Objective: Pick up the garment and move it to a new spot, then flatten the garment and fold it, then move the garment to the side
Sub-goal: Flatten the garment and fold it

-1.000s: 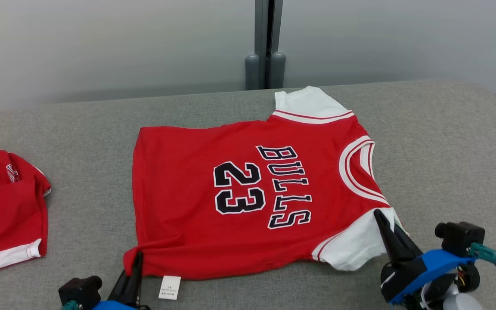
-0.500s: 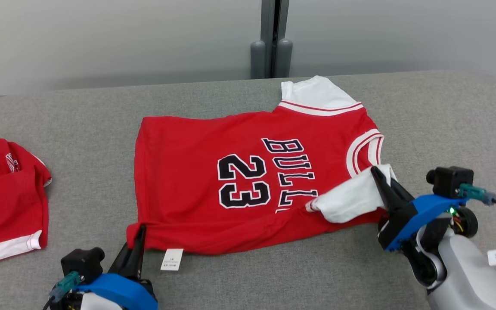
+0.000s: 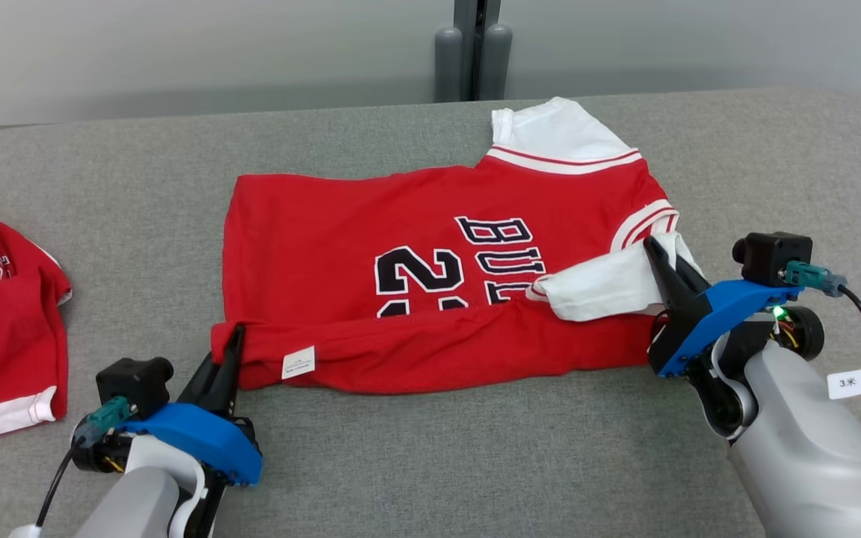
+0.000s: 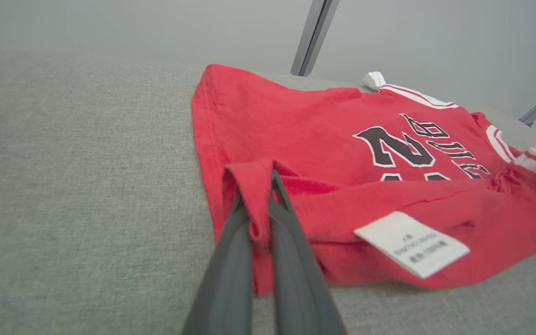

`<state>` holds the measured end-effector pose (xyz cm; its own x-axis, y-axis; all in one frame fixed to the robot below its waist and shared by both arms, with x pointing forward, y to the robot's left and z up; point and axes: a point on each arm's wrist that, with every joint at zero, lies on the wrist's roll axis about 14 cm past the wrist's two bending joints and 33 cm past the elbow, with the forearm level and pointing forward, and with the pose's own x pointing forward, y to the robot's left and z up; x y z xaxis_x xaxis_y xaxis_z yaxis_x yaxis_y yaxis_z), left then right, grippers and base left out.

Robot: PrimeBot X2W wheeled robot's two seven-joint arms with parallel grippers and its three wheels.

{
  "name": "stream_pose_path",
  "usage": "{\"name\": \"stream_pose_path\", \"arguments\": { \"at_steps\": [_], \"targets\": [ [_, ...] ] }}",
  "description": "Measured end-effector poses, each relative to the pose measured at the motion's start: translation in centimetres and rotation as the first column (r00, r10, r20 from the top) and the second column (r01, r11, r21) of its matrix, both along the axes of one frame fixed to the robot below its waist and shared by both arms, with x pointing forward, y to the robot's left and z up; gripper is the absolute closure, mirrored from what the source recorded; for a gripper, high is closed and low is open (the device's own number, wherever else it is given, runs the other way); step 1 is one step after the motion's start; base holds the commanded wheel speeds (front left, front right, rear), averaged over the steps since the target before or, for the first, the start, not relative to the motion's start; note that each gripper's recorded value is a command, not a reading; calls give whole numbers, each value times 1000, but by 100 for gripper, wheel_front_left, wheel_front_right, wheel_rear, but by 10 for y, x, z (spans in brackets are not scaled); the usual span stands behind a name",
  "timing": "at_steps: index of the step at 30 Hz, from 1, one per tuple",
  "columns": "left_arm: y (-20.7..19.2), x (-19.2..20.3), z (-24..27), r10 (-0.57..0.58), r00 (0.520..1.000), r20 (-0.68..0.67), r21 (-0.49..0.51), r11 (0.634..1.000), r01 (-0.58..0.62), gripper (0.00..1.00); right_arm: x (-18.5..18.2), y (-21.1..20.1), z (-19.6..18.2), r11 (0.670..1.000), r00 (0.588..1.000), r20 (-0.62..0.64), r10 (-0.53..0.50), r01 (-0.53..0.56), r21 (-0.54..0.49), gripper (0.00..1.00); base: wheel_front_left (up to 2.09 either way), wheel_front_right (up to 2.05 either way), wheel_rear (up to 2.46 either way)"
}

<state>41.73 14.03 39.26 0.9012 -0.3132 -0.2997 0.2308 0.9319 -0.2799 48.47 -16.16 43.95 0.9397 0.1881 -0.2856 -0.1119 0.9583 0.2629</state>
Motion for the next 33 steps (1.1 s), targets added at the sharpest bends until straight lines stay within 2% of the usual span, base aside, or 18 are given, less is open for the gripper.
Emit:
{"name": "stream_pose_path", "arguments": {
  "at_steps": [1, 2, 3, 9, 14, 19, 25, 33],
  "targets": [
    [0, 2, -1, -1, 1000, -2, 3, 1000, 1, 100, 2, 0, 0, 1000, 1000, 8, -4, 4, -1, 52, 0, 0, 0],
    [-1, 4, 0, -3, 1000, -2, 2, 1000, 3, 62, 3, 0, -1, 1000, 1000, 11, -7, 7, -2, 0, 0, 0, 0],
    [-1, 7, 0, -3, 1000, 0, 2, 1000, 3, 0, 3, 1, -1, 1000, 1000, 15, -6, 6, -3, 0, 0, 0, 0],
    [9, 16, 16, 43, 998, 52, -9, 999, -43, 0, 3, -6, 9, 999, 996, 94, -6, 10, -44, 0, 0, 0, 0],
    [9, 0, 16, 52, 997, 57, -8, 999, -52, 0, -9, -20, 13, 996, 992, 128, -4, 15, -85, 0, 0, 0, 0],
    [8, -20, 8, 43, 998, 41, 13, 999, -43, 0, -32, -35, 0, 991, 994, 106, 3, 12, -135, 0, 0, 0, 0],
    [1, -37, -10, 25, 1000, -12, 29, 999, -25, 0, -59, -47, -20, 989, 998, 56, -27, 35, -141, 0, 0, 0, 0],
    [-1, -34, -21, 18, 999, -44, 49, 999, -16, 0, -68, -39, -37, 991, 1000, 9, -28, 29, -130, 0, 0, 0, 0]
  ]
}}
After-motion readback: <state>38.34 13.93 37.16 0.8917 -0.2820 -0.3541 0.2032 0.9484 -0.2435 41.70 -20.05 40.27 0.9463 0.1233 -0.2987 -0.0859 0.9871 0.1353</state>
